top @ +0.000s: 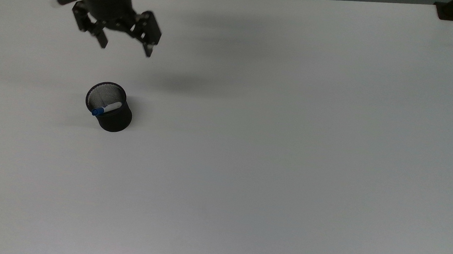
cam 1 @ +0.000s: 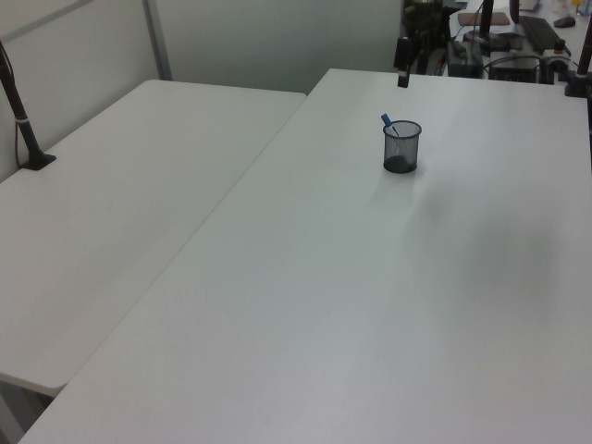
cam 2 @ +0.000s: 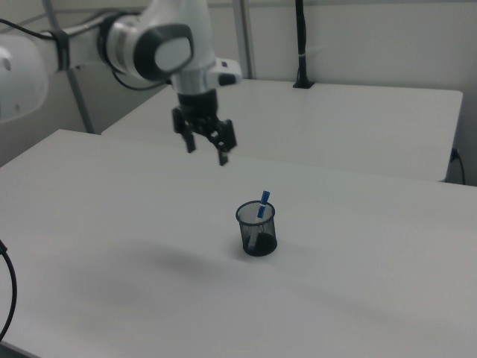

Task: Insert the marker

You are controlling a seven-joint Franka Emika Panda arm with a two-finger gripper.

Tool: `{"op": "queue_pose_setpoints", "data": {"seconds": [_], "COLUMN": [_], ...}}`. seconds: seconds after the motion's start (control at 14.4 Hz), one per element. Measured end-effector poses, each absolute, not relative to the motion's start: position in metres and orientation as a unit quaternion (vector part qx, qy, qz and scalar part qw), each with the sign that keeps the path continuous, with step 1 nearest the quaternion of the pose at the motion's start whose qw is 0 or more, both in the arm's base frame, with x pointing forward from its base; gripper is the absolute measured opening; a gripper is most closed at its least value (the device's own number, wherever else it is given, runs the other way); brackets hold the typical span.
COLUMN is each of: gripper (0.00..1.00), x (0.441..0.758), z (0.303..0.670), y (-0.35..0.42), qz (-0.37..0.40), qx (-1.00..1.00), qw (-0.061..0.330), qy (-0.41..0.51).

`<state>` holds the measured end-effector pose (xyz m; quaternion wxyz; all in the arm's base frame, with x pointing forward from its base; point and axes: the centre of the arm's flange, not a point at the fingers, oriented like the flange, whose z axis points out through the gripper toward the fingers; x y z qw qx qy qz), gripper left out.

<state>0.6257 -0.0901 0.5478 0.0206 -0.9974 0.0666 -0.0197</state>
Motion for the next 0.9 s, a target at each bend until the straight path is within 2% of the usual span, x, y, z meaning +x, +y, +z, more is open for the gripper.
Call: {"op": "queue_pose_setpoints", "data": {"seconds": [0.42, 0.69, 0.9], "gripper": [1.00, 1.00, 1.00], "x": [0.601, 0.599, 0.598], "z": [0.579, 0.574, 0.569], "y": [-0.040, -0.050, -0.064], "qz": [0.039, 0.047, 0.051], "qx": [-0.999, -0.998, -0.997], "qw": [0.025, 0.000, 0.002], "qy": [0.020, 0.042, 0.052]}}
